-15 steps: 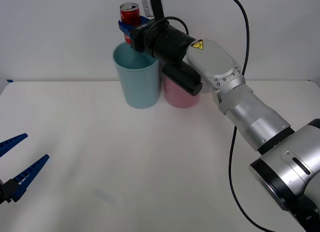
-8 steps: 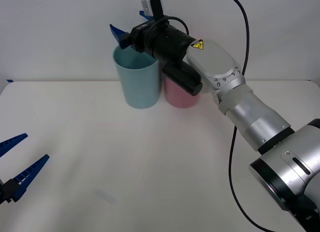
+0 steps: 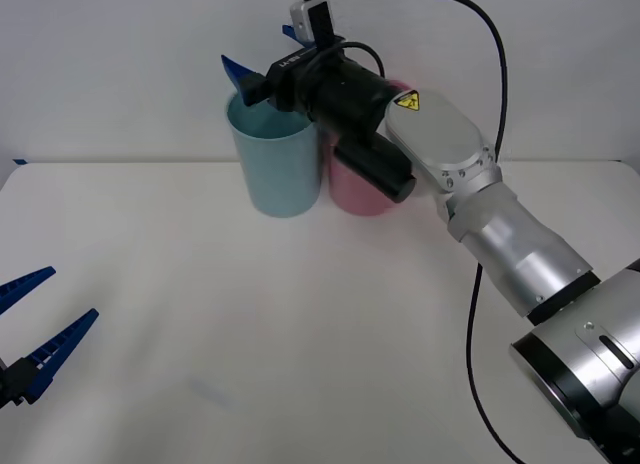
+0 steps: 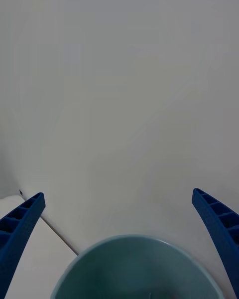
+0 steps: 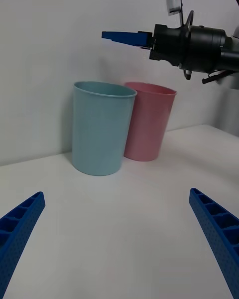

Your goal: Grasp the object on the table and drop it into the matching bin: aluminum can to the light blue bin, PET bottle to the pink bin.

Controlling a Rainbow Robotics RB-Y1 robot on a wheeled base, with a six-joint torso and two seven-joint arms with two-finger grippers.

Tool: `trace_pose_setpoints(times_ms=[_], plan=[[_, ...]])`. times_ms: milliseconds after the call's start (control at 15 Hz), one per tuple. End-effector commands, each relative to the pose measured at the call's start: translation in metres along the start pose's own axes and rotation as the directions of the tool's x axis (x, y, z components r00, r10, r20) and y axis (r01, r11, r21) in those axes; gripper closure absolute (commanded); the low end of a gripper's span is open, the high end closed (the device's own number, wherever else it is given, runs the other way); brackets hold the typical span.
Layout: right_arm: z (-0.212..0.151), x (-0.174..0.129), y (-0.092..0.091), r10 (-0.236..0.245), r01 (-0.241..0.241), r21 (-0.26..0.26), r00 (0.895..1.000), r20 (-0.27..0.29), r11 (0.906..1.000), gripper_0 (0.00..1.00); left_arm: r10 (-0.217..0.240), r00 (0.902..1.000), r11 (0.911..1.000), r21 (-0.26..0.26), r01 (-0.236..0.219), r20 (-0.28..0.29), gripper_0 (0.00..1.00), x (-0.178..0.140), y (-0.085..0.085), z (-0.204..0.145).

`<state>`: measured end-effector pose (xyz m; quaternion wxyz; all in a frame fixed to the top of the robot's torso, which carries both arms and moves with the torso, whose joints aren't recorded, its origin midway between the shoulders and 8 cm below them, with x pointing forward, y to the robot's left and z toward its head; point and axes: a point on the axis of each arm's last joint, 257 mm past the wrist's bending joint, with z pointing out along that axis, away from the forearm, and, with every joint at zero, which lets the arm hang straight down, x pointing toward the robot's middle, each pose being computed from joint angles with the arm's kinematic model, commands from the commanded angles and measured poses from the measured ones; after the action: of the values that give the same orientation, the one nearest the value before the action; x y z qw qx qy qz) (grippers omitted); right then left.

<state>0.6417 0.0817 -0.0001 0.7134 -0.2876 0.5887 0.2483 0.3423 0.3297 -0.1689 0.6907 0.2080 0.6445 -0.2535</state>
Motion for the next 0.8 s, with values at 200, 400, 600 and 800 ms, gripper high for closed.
trace_pose_setpoints(times_ms=[200,400,600,800], plan=[[-0.039,0.006,0.003,-0.028,0.029,-0.056,1.000,0.013,0.9980,0.00,0.000,1.0000,1.0000,0.000,0.000,0.000,0.00,0.000,0.000,0.000],[-0.071,0.008,0.006,-0.046,0.047,-0.086,0.999,0.023,0.9951,0.00,0.000,1.0000,1.0000,0.000,0.000,0.000,0.00,0.000,0.000,0.000],[-0.111,0.015,0.008,-0.046,0.048,-0.136,0.999,0.018,0.9895,0.00,0.000,1.0000,1.0000,0.000,0.000,0.000,0.00,0.000,0.000,0.000],[-0.154,0.021,0.009,-0.063,0.063,-0.180,0.998,0.007,0.9816,0.00,0.000,1.0000,1.0000,0.000,0.000,0.000,0.00,0.000,0.000,0.000]])
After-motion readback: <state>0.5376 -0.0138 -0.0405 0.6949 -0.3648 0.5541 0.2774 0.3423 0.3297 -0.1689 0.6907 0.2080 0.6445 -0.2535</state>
